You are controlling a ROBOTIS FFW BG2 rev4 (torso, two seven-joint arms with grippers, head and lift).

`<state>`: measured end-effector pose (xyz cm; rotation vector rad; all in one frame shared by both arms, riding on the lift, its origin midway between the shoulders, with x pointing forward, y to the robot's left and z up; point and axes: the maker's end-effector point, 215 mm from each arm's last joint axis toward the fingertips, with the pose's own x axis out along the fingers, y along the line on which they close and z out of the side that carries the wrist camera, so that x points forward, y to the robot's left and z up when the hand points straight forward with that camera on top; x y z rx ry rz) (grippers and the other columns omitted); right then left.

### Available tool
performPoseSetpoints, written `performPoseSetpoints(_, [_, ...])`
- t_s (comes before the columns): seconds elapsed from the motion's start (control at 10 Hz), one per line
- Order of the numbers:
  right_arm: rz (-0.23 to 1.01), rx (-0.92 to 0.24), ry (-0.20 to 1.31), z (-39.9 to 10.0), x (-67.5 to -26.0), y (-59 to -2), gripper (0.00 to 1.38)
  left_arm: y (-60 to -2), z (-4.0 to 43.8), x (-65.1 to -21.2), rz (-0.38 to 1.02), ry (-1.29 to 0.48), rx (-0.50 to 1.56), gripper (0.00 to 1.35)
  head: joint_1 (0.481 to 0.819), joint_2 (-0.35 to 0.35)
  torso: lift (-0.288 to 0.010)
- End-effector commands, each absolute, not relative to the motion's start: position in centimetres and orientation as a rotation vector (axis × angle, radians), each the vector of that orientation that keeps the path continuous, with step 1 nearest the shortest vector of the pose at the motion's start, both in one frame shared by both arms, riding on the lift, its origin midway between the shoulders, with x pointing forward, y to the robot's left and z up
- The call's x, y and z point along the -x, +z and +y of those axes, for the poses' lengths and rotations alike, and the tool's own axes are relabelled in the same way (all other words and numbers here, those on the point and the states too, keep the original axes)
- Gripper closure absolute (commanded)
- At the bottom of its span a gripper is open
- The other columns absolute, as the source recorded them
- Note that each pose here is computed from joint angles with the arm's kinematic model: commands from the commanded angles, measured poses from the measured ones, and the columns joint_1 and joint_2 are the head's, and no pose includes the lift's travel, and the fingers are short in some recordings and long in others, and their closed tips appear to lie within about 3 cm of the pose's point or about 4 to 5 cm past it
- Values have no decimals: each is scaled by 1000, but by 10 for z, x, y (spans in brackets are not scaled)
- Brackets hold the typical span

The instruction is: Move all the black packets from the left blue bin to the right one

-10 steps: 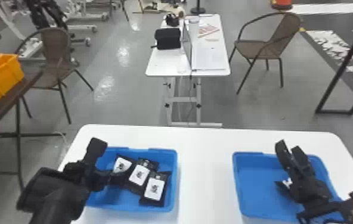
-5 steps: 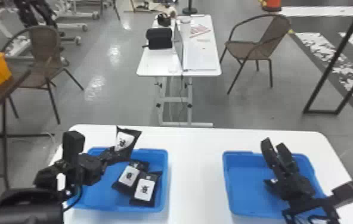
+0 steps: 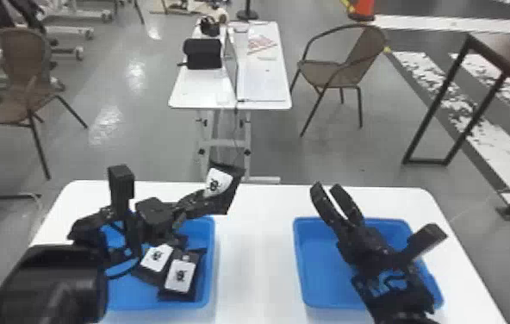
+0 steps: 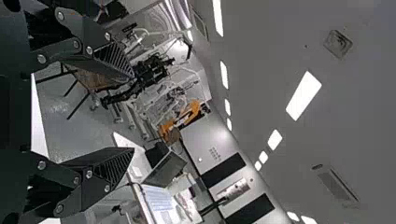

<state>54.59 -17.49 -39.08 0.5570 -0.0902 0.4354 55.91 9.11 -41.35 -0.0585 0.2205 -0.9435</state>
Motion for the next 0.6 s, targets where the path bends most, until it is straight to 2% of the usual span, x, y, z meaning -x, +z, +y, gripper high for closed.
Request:
performPoseSetpoints(0.0, [-106,-548,471,-161,-551,-378,486,-412,60,-569,233,-1013,44,1208,695,-82,0])
performPoseSetpoints(0.2, [-119,-544,540,-130,-552,-359,479,-410,40,-574,239,-1054,48,1208,695,-97,0])
performPoseSetpoints(0.5, [-106,-543,605,-93,-558,-352,476,-398,4,-570,232,-1119,123,1208,695,-82,0])
